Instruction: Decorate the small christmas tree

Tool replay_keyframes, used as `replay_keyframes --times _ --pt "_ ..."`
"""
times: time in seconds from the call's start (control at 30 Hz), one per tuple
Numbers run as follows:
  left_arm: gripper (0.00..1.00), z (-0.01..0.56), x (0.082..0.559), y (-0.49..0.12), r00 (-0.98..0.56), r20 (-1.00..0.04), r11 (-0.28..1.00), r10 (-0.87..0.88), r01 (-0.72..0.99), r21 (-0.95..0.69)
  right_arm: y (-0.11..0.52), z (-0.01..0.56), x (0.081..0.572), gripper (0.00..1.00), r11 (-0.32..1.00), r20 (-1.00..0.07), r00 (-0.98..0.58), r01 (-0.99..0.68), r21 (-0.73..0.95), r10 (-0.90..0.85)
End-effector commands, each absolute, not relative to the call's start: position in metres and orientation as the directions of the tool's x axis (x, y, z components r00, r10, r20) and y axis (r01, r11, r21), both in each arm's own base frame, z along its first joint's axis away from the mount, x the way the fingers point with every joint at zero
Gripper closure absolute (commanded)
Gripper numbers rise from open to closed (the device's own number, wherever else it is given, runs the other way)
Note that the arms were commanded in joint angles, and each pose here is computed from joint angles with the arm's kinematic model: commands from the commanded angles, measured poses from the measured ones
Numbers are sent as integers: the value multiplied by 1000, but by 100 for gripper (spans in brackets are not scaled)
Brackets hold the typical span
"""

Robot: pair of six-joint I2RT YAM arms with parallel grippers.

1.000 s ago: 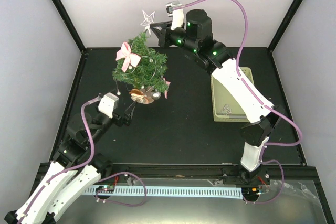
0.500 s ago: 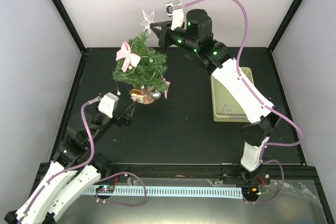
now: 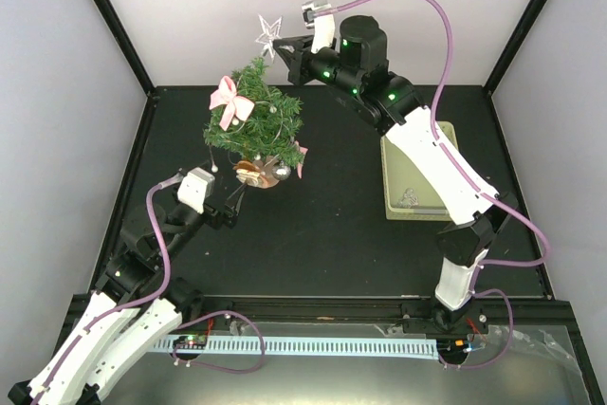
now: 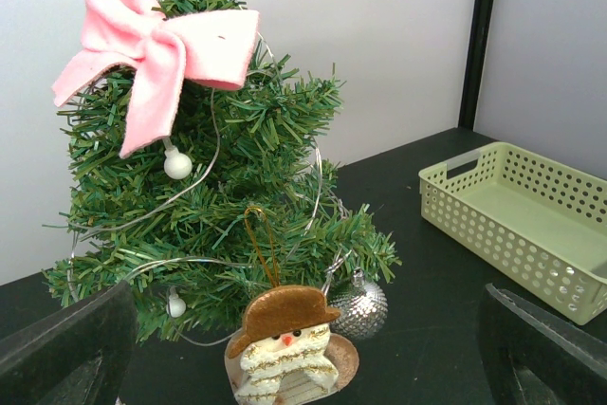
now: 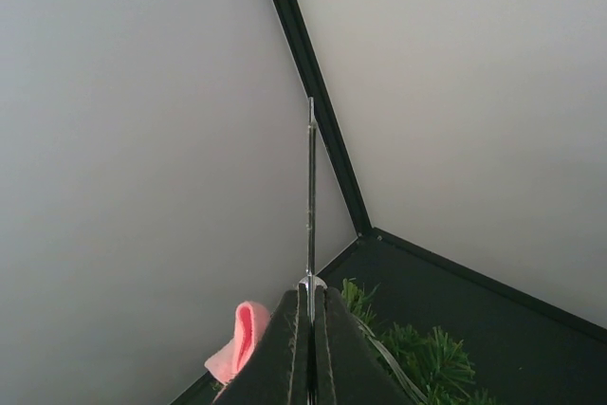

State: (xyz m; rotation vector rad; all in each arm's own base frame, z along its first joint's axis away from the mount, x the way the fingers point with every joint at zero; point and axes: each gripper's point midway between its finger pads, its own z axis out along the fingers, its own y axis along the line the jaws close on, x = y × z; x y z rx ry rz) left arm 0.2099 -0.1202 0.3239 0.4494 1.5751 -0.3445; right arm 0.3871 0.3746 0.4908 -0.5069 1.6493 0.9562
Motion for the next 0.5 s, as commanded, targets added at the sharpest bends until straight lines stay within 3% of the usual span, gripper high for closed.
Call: replay_keyframes --times 0.0,0.47 --pt "1 321 212 -116 -23 -996 883 88 465 68 368 509 375 99 567 -951 -265 -763 310 162" --pt "1 320 211 -117 -27 -996 880 89 470 66 371 499 374 99 560 -946 -295 -765 317 132"
